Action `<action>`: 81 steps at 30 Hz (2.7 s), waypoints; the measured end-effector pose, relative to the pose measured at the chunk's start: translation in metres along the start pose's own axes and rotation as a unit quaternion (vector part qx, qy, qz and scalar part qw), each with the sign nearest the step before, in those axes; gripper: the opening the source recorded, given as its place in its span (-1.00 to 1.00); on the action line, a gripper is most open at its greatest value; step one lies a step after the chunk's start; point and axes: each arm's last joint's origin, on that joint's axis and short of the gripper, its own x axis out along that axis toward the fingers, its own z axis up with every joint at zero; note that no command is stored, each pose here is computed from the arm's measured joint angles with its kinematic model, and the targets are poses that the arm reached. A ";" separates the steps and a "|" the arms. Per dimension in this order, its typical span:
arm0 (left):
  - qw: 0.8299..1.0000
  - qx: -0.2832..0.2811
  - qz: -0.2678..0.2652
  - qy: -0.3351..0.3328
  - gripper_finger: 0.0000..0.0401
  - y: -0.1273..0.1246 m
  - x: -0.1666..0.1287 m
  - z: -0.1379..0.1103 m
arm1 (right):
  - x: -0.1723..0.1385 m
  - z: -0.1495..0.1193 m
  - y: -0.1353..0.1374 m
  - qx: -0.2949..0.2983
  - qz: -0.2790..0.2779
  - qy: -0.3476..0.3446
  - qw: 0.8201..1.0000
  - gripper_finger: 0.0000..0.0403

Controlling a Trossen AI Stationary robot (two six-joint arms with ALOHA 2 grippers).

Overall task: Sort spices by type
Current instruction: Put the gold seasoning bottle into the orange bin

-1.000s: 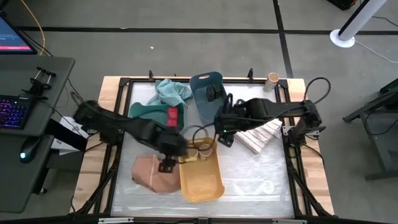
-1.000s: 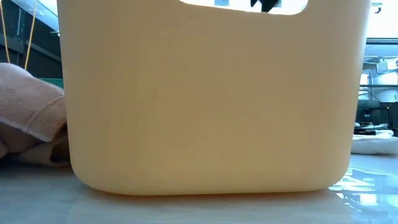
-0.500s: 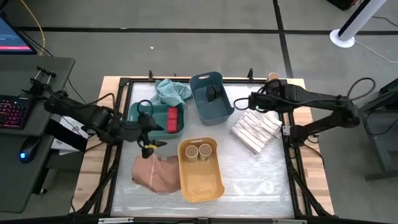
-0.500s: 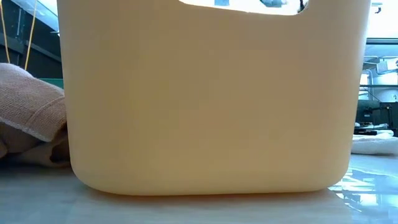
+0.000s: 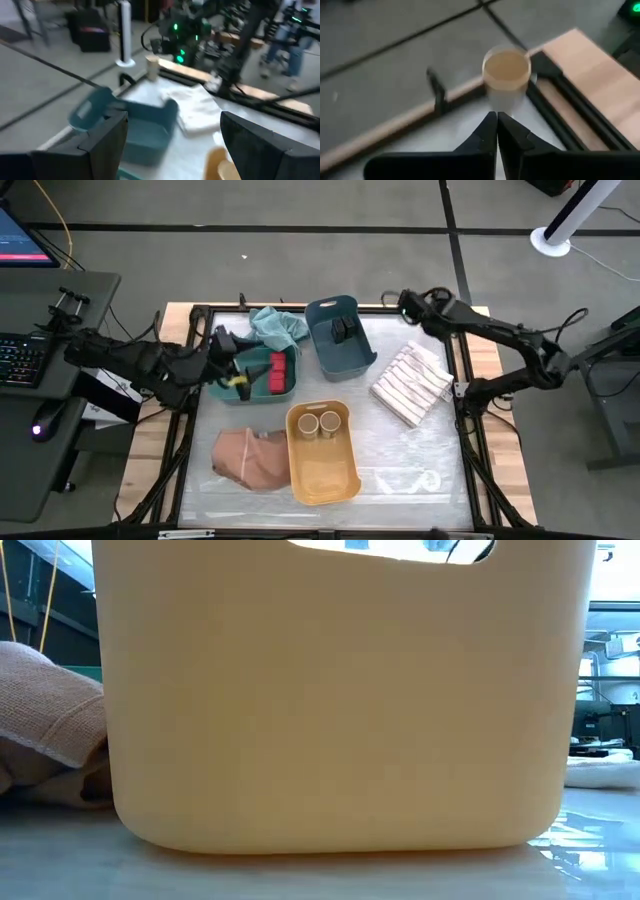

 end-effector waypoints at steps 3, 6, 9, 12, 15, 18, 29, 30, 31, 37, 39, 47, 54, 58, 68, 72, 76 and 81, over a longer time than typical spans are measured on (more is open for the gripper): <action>0.999 0.009 0.029 -0.027 0.50 0.007 0.007 0.008 | 0.024 0.011 0.006 0.028 -0.019 -0.025 0.999 -0.98; 0.997 0.011 0.055 -0.052 0.50 0.016 0.013 0.016 | 0.044 0.018 0.009 0.048 -0.041 -0.038 0.997 -0.99; 0.995 0.006 0.082 -0.065 0.50 0.025 0.018 0.021 | 0.061 0.022 0.010 0.049 -0.064 -0.038 0.996 -0.99; 0.992 0.003 0.106 -0.066 0.50 0.033 0.023 0.023 | 0.075 0.024 0.007 0.047 -0.093 -0.038 0.994 -0.99; 0.989 0.018 0.129 -0.063 0.50 0.041 0.026 0.024 | 0.083 0.027 0.005 0.043 -0.107 -0.041 0.992 -1.00; 0.988 0.033 0.139 -0.060 0.50 0.047 0.028 0.025 | 0.084 0.027 0.006 0.044 -0.112 -0.051 0.991 -1.00; 0.991 0.061 0.111 -0.044 0.50 0.052 0.031 0.025 | 0.104 0.012 0.013 -0.028 -0.132 -0.008 0.991 -1.00; 0.991 0.062 0.111 -0.041 0.50 0.053 0.031 0.024 | 0.103 0.009 0.015 -0.031 -0.128 -0.003 0.991 -1.00; 0.991 0.064 0.111 -0.038 0.50 0.053 0.031 0.024 | 0.102 0.008 0.016 -0.033 -0.122 0.002 0.992 -1.00; 0.991 0.076 0.113 -0.017 0.50 0.053 0.031 0.019 | 0.084 -0.012 0.036 -0.118 -0.043 0.024 0.992 -1.00; 0.990 0.079 0.113 -0.012 0.50 0.054 0.031 0.018 | 0.078 -0.017 0.040 -0.139 -0.028 0.031 0.989 -1.00; 0.991 0.088 0.105 0.004 0.50 0.054 0.031 0.015 | 0.047 -0.050 0.052 -0.190 0.047 0.073 0.978 -1.00; 0.995 0.088 0.052 0.013 0.50 0.051 0.031 0.014 | 0.012 -0.083 0.058 -0.227 0.108 0.097 0.963 -1.00; 0.994 0.095 0.052 0.013 0.50 0.051 0.030 0.014 | -0.012 -0.101 0.055 -0.232 0.143 0.127 0.954 -1.00; 0.995 0.092 0.035 0.015 0.50 0.050 0.030 0.014 | -0.059 -0.117 0.016 -0.267 0.125 0.176 0.939 -1.00; 0.998 0.050 0.036 0.013 0.50 0.050 0.030 0.014 | -0.075 -0.123 0.013 -0.275 0.171 0.185 0.928 -1.00; 0.999 0.001 0.038 0.011 0.50 0.050 0.030 0.014 | -0.089 -0.134 0.014 -0.303 0.225 0.200 0.904 -1.00; 0.995 -0.093 0.035 0.009 0.50 0.050 0.031 0.014 | -0.110 -0.151 0.004 -0.368 0.274 0.221 0.860 -1.00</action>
